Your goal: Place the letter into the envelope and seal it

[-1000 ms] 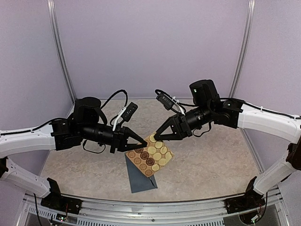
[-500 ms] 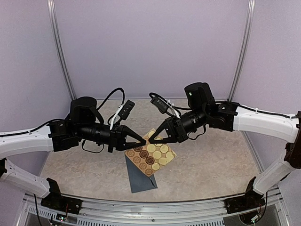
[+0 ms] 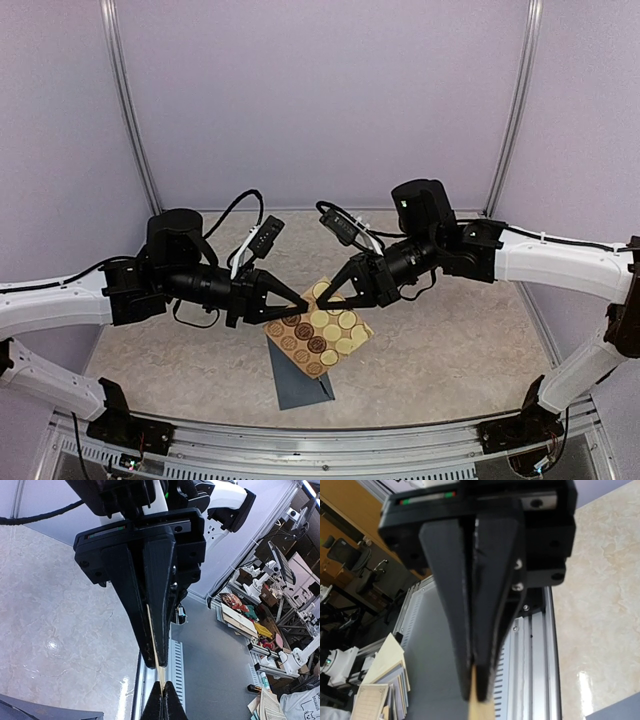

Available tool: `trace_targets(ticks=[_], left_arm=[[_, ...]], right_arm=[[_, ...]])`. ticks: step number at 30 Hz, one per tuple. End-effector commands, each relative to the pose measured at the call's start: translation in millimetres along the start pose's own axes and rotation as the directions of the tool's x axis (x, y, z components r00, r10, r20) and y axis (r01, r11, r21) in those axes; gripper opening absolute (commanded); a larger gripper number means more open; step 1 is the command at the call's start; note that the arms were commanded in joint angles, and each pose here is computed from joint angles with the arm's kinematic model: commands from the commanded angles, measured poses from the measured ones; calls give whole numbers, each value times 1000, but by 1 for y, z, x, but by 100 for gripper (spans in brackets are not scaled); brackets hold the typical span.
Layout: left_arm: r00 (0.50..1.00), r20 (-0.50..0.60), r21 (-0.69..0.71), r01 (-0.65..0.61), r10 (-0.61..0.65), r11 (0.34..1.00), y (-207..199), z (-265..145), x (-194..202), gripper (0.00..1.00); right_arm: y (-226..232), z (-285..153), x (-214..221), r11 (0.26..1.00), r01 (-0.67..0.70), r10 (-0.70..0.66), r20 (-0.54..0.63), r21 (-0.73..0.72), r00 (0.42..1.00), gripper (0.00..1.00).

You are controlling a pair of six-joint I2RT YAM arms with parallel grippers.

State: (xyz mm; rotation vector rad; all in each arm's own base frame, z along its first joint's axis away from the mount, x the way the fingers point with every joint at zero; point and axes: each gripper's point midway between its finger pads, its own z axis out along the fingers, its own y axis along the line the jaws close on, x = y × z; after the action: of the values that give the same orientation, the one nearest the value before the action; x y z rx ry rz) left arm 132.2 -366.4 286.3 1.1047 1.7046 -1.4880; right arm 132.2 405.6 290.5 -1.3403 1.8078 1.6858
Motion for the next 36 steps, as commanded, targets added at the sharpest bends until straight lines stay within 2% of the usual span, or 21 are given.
trace_targets(ticks=[1,4,7,18,27,36], left_arm=[[999,36,16,-26,26,1000,-8,-6,-8,0],[999,33,13,-24,23,1000,-6,-6,-8,0],[999,35,16,-26,25,1000,-8,-6,-9,0],[999,35,76,-28,25,997,-15,0,-11,0],[999,41,137,-35,30,990,-27,1,-14,0],[1000,20,67,-22,21,998,-13,-2,-5,0]], right_arm=[[9,1,5,999,21,-21,-9,-27,1000,5],[9,1,5,1000,20,-20,-7,-24,1000,5],[9,1,4,999,22,-23,-4,-28,1000,0],[33,5,0,986,105,-104,20,-131,994,0],[38,8,2,980,127,-126,20,-155,992,0],[51,1,-1,972,163,-159,40,-170,986,0]])
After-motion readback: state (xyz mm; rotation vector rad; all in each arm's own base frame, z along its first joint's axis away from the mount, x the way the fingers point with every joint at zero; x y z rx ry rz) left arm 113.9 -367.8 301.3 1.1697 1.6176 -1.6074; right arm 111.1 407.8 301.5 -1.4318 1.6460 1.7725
